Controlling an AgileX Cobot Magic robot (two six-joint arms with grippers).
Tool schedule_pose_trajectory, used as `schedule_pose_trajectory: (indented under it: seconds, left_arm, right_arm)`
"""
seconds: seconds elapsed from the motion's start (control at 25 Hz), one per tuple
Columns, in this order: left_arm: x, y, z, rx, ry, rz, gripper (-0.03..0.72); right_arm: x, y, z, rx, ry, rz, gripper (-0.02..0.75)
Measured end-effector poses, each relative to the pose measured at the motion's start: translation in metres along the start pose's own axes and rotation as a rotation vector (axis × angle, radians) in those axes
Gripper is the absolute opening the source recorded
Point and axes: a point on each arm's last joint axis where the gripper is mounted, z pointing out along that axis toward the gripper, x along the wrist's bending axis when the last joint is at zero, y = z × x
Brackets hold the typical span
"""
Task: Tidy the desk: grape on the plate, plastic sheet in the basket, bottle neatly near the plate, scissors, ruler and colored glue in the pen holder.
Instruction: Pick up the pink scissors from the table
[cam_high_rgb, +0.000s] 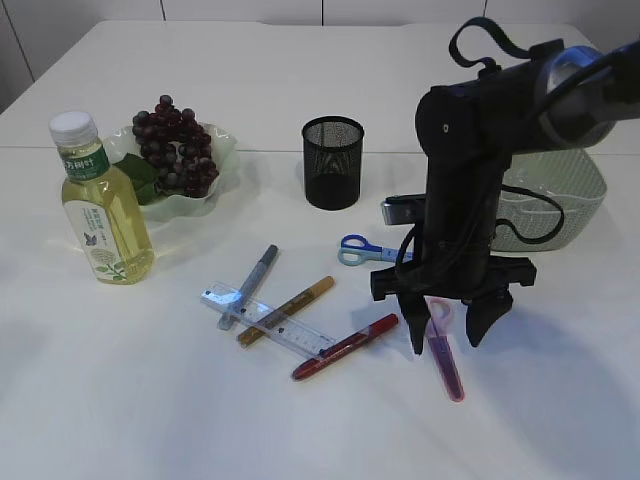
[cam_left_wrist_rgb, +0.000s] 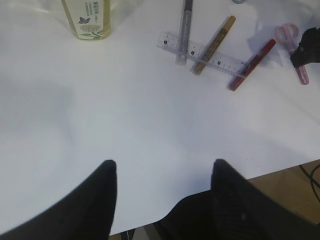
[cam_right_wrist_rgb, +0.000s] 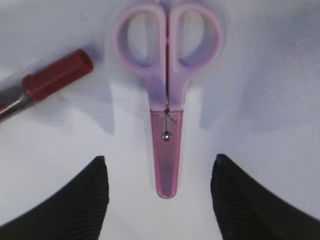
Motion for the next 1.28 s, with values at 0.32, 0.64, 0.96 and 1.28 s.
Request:
schedule_pose_trajectory:
  seconds: [0.32, 0.64, 0.96, 1.28]
  left_arm:
    - [0.000, 0.000, 0.000, 0.000, -0.002, -0.001, 0.426]
    - [0.000, 0.000, 0.000, 0.000, -0.002, -0.001, 0.426]
    - [0.000, 0.000, 0.000, 0.000, -0.004, -0.001, 0.426]
    - [0.000, 0.000, 0.000, 0.000, -0.004, -0.001, 0.425]
  right_arm:
    - [0.001, 0.005, 0.015, 0.015, -0.007, 0.001, 0.503]
    - [-0.001, 0.007, 0.015, -0.014, -0.029, -0.018, 0.503]
    - [-0.001, 0.010, 0.015, -0.044, -0.023, -0.022, 0.503]
    - [-0.002, 0.008, 0.019, -0.039, -0.025, -0.023, 0.503]
